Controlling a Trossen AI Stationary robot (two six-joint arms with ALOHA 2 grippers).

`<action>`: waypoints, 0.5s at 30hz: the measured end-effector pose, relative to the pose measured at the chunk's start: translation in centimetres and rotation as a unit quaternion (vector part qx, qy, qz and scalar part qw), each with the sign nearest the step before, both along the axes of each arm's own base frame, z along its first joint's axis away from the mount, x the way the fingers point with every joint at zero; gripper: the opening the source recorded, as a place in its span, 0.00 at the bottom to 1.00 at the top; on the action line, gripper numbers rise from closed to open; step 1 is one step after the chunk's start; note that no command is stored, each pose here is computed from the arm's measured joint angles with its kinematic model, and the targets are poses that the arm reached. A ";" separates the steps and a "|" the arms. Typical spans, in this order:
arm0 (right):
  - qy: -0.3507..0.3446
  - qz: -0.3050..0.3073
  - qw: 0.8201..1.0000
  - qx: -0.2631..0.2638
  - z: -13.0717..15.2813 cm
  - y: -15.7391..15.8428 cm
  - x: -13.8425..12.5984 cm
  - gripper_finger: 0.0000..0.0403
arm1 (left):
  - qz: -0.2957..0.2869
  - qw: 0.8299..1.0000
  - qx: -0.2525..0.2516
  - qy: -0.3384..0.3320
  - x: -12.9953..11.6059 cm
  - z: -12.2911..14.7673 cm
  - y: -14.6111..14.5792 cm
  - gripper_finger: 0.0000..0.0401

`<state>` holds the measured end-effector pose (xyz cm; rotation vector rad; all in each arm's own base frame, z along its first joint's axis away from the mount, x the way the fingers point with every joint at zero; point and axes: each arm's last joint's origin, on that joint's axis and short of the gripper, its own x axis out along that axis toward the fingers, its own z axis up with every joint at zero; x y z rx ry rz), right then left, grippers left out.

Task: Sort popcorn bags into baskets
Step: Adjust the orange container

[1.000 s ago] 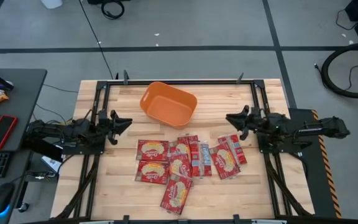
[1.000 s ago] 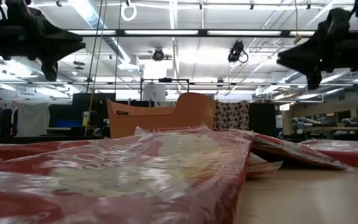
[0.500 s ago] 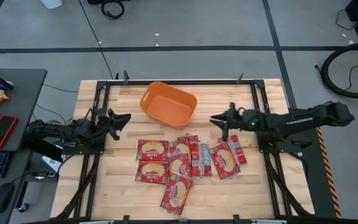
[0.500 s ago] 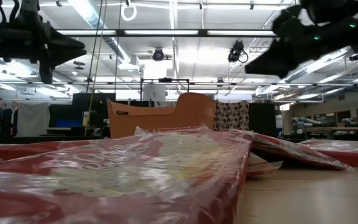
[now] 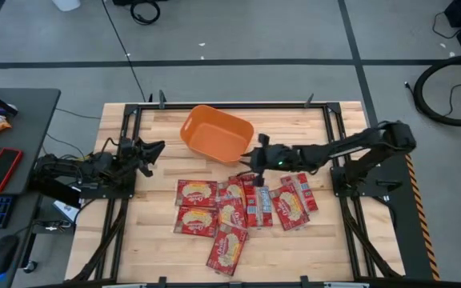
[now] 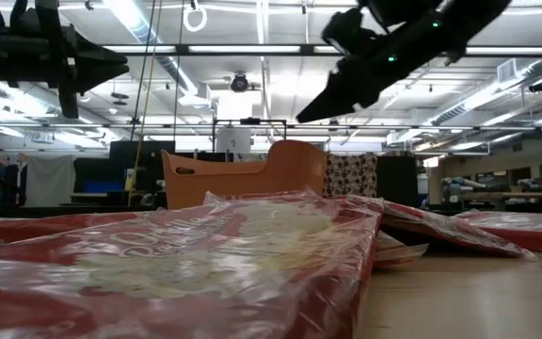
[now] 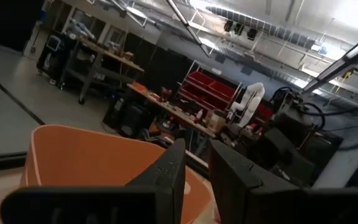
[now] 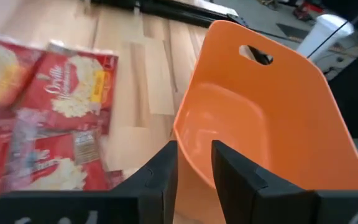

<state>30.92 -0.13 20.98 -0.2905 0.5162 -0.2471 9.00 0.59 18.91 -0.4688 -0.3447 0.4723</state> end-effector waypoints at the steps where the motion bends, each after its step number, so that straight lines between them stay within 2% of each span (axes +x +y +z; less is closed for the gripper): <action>1: 0.006 0.004 1.000 -0.012 -0.1 0.3 0.6 0.26 | 0.000 1.000 0.000 0.001 0.0 0.0 0.0 0.18; 9: 0.053 0.040 0.994 -0.092 -1.4 1.3 3.9 0.26 | 0.012 1.000 -0.002 -0.010 -0.1 0.2 0.1 0.18; 12: 0.094 0.010 0.985 -0.142 -2.3 1.0 4.1 0.26 | 0.024 1.000 -0.005 -0.009 -0.1 0.2 0.1 0.18; 15: 0.139 -0.053 0.968 -0.203 -2.7 0.4 3.6 0.25 | 0.026 1.000 -0.006 -0.008 -0.1 0.2 0.1 0.18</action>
